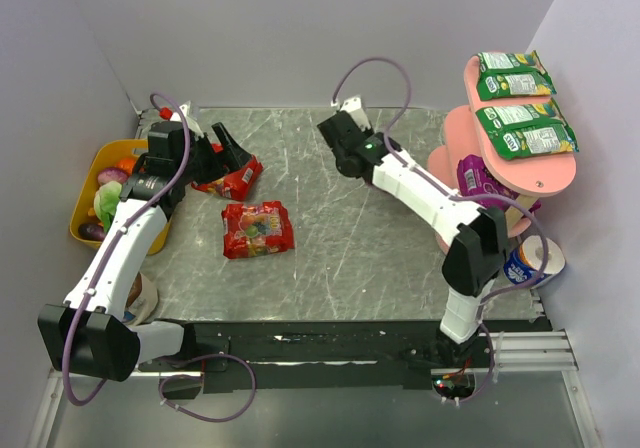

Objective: Place and organize the candy bags onto the shelf

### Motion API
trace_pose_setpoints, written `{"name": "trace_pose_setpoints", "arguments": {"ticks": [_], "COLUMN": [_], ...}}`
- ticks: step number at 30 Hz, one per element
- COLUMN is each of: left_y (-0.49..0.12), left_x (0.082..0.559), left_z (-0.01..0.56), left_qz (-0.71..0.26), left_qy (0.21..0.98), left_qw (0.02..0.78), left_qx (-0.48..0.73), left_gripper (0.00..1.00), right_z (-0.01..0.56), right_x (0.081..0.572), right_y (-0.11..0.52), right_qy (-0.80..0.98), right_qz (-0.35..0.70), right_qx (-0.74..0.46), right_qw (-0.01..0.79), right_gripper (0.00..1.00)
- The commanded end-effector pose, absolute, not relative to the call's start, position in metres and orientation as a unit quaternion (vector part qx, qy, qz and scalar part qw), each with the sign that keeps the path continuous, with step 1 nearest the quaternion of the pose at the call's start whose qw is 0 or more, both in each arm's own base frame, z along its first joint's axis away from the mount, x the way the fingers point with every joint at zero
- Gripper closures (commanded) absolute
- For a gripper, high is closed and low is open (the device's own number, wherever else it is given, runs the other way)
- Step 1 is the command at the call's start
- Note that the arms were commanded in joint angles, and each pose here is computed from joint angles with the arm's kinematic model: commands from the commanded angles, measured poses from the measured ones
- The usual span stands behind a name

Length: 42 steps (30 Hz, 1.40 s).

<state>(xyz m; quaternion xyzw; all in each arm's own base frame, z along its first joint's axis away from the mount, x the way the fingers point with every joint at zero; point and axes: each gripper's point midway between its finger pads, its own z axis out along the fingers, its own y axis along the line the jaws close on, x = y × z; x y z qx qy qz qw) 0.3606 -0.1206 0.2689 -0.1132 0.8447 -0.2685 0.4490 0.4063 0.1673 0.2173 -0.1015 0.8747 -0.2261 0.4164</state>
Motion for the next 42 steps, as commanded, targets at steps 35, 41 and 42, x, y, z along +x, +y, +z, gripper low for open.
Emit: {"name": "trace_pose_setpoints", "arguments": {"ticks": [35,41,42], "left_y": [-0.118,-0.117,-0.117], "left_x": [0.351,0.349,0.349], "left_z": [0.296,0.295,0.295], "left_qz": [-0.281,-0.28,-0.28], "left_qy": [0.818,0.817,0.818], "left_qw": [0.49,0.491,0.49], "left_qx": [-0.109,-0.111,-0.11], "left_gripper": [0.04,0.04,0.04], "right_z": [0.427,0.406,0.402], "right_x": [0.434,0.44,0.442], "right_y": [-0.028,-0.032,-0.031], "right_qy": [0.696,0.702,0.704], "right_qz": [-0.475,-0.494,-0.495], "right_qx": [0.059,0.045,0.041], "right_qw": [0.536,0.512,0.508], "right_gripper": [1.0,1.0,1.0]}}
